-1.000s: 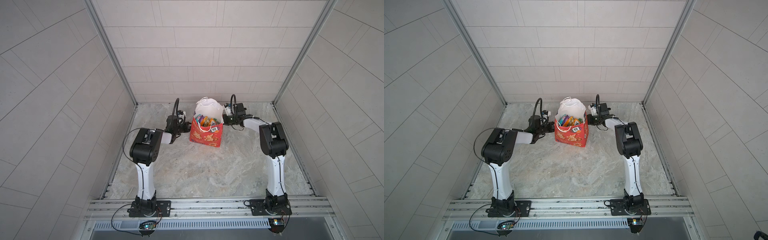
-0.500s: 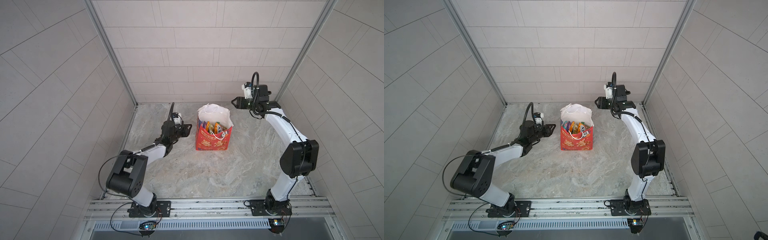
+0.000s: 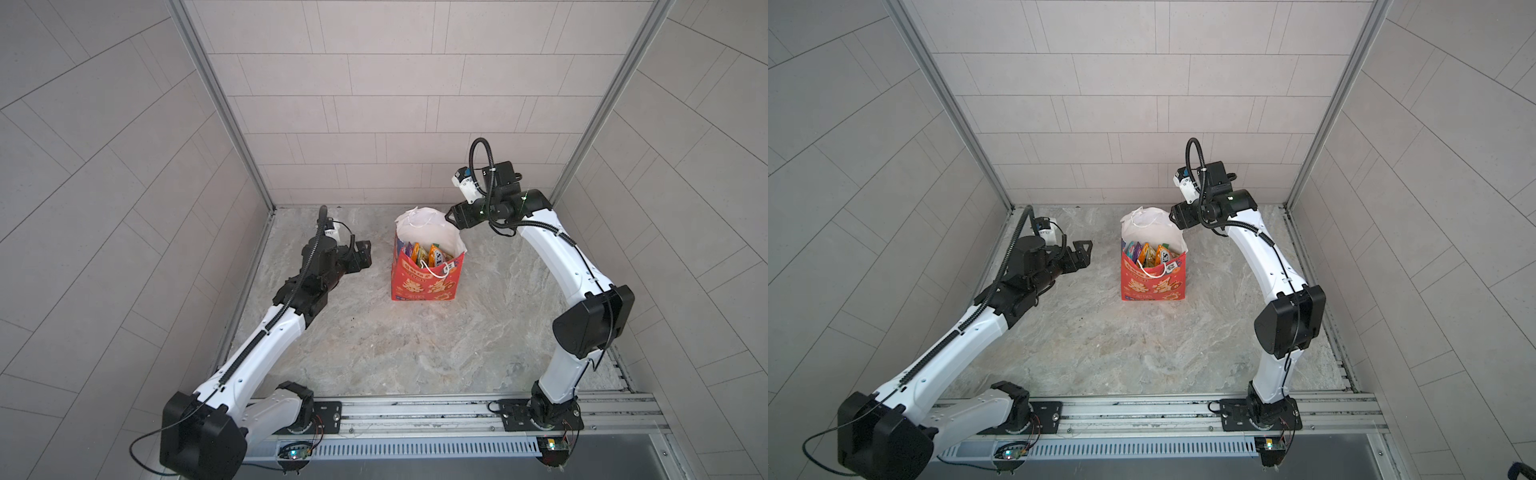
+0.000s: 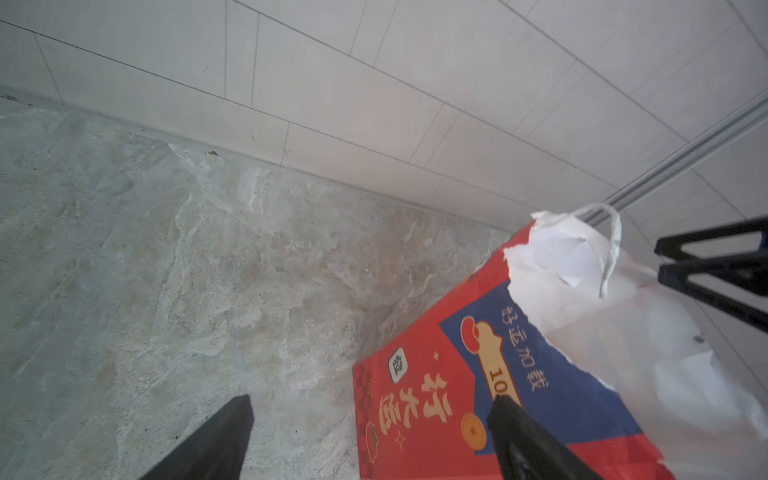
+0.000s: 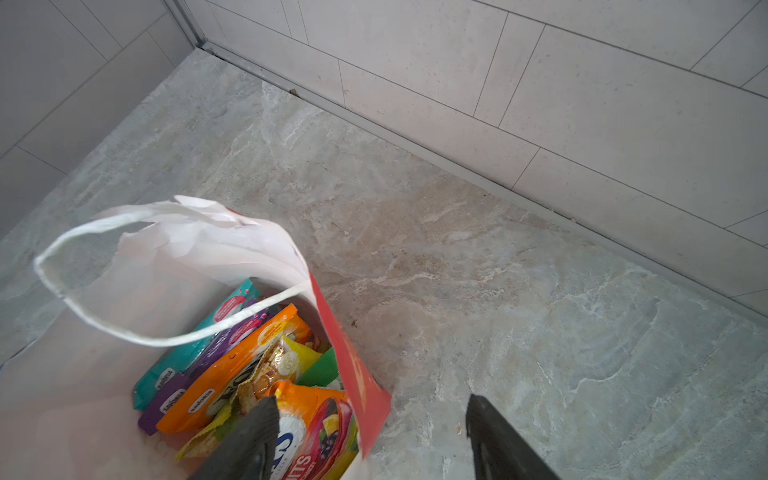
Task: Take the snacks out of the paper bag
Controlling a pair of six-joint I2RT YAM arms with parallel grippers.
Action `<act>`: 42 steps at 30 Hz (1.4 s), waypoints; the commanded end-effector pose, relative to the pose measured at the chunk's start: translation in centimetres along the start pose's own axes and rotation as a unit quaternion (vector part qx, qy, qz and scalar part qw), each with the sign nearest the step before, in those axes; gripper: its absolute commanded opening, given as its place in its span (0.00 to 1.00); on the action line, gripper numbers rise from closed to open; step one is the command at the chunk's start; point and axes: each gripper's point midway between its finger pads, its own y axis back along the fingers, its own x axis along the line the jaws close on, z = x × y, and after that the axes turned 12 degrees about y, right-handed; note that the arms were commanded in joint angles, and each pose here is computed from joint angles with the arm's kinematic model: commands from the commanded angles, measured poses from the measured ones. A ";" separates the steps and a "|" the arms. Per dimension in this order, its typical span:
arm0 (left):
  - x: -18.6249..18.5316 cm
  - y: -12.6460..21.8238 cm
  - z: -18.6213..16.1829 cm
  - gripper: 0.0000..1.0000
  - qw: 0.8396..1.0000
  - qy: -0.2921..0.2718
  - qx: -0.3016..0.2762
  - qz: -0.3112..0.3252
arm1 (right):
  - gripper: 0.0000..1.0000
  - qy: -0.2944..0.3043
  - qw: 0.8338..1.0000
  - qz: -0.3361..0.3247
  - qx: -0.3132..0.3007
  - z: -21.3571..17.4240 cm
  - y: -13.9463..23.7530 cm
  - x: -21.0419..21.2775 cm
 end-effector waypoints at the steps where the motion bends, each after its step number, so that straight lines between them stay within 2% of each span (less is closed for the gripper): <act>1: -0.5 0.3 -1.9 0.93 0.999 -0.041 0.030 0.004 | 0.71 0.030 0.999 0.003 0.035 -0.6 -1.3 0.2; 6: -1.9 0.0 -2.3 0.92 0.998 -0.059 0.030 -0.019 | 0.60 0.052 0.996 0.025 0.061 -0.6 -3.2 0.6; 13: -2.7 -0.3 -2.0 0.91 0.997 -0.069 0.023 -0.035 | 0.19 0.090 0.991 0.070 0.064 0.0 -4.1 1.9; 18: -2.6 -0.6 -2.0 0.91 0.996 -0.078 0.019 -0.033 | 0.01 0.097 0.990 0.070 0.077 -0.5 -4.3 1.8; 21: -2.3 -1.2 -1.6 0.91 0.996 -0.081 0.006 -0.024 | 0.00 0.085 0.992 0.060 0.069 0.0 -4.6 1.4; 27: -2.3 -2.8 0.2 0.90 0.996 -0.083 -0.021 -0.002 | 0.00 0.029 0.998 -0.003 0.048 2.1 -5.6 -1.5; 33: -3.6 -3.5 2.8 0.87 0.996 -0.075 -0.036 -0.008 | 0.00 -0.020 0.998 -0.054 0.005 4.6 -5.2 -4.3; 38: -5.1 -2.1 4.8 0.80 0.994 -0.085 -0.058 -0.021 | 0.00 -0.024 0.998 -0.039 -0.031 6.5 -3.1 -3.9; 42: -5.3 -0.7 5.4 0.75 0.994 -0.081 -0.072 -0.024 | 0.00 -0.005 0.999 -0.019 -0.027 6.4 -2.0 -2.2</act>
